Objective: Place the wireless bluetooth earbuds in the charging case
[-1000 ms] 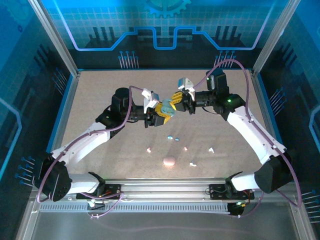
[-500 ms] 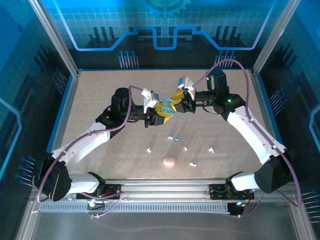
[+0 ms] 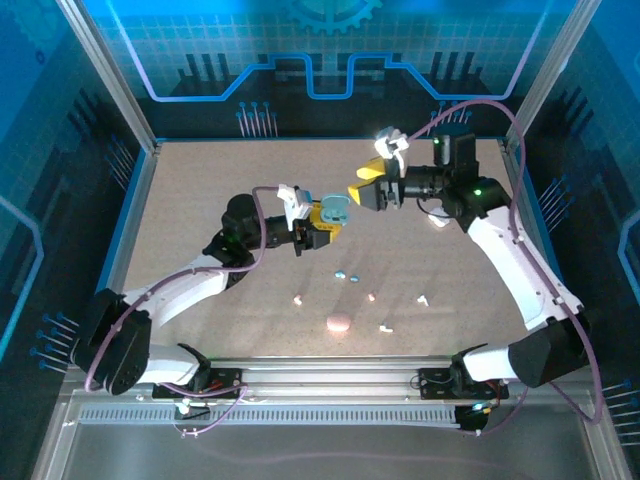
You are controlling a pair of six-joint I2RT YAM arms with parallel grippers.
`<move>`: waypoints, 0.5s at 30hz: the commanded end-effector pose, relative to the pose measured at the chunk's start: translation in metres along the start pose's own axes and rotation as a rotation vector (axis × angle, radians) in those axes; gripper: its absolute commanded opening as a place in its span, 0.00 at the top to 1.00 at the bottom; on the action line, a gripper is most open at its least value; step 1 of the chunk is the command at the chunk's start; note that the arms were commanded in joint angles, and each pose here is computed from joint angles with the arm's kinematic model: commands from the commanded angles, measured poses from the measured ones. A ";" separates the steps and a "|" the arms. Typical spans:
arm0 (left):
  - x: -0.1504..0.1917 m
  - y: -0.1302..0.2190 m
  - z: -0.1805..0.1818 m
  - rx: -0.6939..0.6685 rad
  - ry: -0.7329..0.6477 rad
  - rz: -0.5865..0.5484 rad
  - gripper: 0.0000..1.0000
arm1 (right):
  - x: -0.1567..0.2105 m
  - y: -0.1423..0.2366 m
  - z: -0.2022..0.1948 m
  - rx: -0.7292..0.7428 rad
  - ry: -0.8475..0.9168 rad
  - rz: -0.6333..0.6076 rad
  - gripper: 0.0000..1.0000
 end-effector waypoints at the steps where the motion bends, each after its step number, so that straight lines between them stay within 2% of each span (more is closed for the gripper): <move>1: -0.005 -0.001 0.005 -0.073 -0.042 -0.120 0.64 | 0.003 0.023 -0.008 0.147 -0.240 -0.044 0.39; 5: 0.001 0.001 0.007 -0.107 -0.035 -0.150 0.64 | 0.032 0.036 -0.033 0.364 -0.437 -0.055 0.42; 9: 0.004 0.003 0.007 -0.125 -0.025 -0.157 0.65 | 0.075 0.034 -0.057 0.518 -0.609 0.055 0.52; 13: 0.000 0.009 0.005 -0.150 -0.023 -0.175 0.65 | 0.118 0.016 -0.072 0.511 -0.762 0.174 0.65; 15: -0.003 0.012 0.006 -0.154 -0.008 -0.182 0.65 | 0.136 0.002 -0.076 0.510 -0.790 0.246 0.67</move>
Point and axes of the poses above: each hand's point on the last joint's axis, 136 mm out from that joint toward the fingers, its own y axis back along the fingers, its own z axis along the line the jaws close on, x = y × z, the point moved 9 cm from there along y, back along the fingers, and after that the axes turned 6 degrees about -y, right-handed, at the moved point
